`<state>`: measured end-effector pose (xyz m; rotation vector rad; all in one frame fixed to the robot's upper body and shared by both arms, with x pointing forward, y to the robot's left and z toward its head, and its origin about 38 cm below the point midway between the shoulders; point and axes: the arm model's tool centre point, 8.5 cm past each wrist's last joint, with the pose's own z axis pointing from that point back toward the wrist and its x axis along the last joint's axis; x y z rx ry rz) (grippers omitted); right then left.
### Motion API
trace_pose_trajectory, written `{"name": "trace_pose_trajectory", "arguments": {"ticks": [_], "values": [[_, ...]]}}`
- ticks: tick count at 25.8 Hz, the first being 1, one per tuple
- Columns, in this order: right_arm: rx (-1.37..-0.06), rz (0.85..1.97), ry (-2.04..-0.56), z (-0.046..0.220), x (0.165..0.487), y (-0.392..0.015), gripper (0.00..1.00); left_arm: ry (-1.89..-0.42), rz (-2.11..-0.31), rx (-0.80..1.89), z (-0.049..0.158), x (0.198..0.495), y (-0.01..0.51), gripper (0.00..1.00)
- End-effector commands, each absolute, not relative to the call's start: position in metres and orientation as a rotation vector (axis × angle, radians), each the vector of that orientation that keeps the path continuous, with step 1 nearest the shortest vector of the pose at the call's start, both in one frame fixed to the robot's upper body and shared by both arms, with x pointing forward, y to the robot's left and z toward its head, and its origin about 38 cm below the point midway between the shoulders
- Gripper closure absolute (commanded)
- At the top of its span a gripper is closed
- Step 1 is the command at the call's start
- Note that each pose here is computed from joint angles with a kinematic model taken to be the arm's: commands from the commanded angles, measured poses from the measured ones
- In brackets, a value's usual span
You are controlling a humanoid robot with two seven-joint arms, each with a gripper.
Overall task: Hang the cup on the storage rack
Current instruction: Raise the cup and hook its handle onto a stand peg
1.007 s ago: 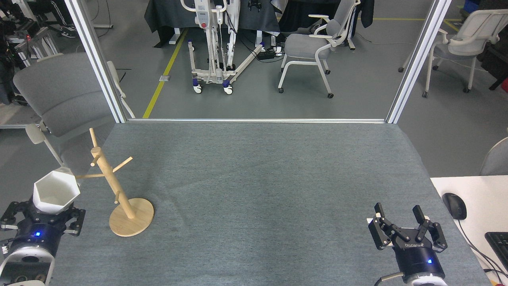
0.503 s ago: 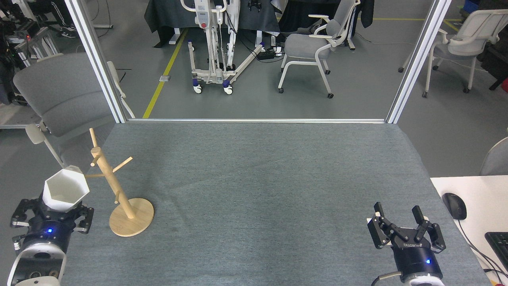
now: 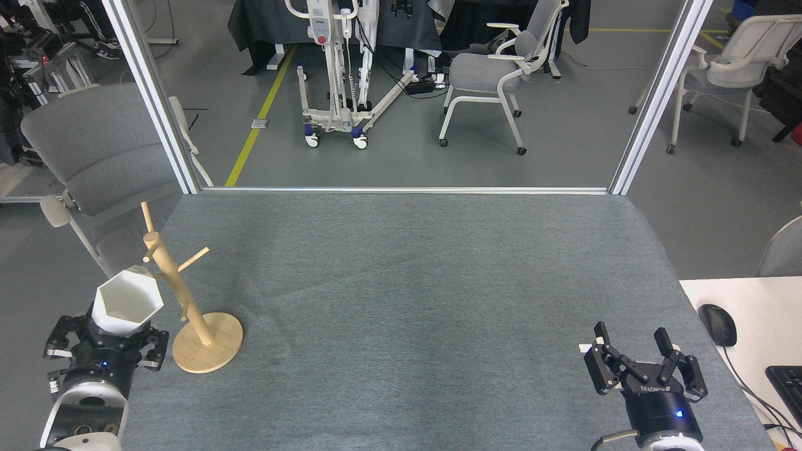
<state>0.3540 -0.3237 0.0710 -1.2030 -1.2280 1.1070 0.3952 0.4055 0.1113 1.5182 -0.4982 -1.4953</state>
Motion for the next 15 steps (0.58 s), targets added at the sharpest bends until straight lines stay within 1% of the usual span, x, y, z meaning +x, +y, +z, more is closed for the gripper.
{"name": "trace_pose_trajectory", "arguments": {"ticks": [1, 5, 6, 7, 9, 10, 12, 13, 15], "values": [[-1.195, 1.112, -1.215, 0.067, 0.356, -0.326, 0.0, -0.503, -1.515, 1.491, 0.102, 0.398, 0.399, 0.83], [-1.2, 1.113, -1.218, 0.069, 0.357, -0.327, 0.0, -0.503, -1.519, 1.483, 0.099, 0.398, 0.399, 0.38], [-1.197, 1.108, -1.217, 0.068, 0.357, -0.327, 0.0, -0.504, -1.521, 1.481, 0.099, 0.398, 0.398, 0.3], [-1.195, 1.109, -1.214, 0.067, 0.356, -0.326, 0.0, -0.505, -1.525, 1.477, 0.097, 0.399, 0.397, 0.26], [-1.199, 1.114, -1.217, 0.069, 0.357, -0.327, 0.0, -0.51, -1.526, 1.471, 0.095, 0.399, 0.396, 0.13], [-1.197, 1.115, -1.215, 0.068, 0.356, -0.328, 0.0, -0.514, -1.525, 1.473, 0.095, 0.399, 0.396, 0.1], [-1.2, 1.118, -1.211, 0.067, 0.355, -0.33, 0.0, -0.518, -1.525, 1.467, 0.092, 0.399, 0.396, 0.08], [-1.201, 1.12, -1.211, 0.068, 0.356, -0.33, 0.0, -0.517, -1.528, 1.46, 0.09, 0.399, 0.396, 0.05], [-1.203, 1.115, -1.214, 0.069, 0.357, -0.329, 0.0, -0.519, -1.531, 1.447, 0.085, 0.398, 0.396, 0.03]]}}
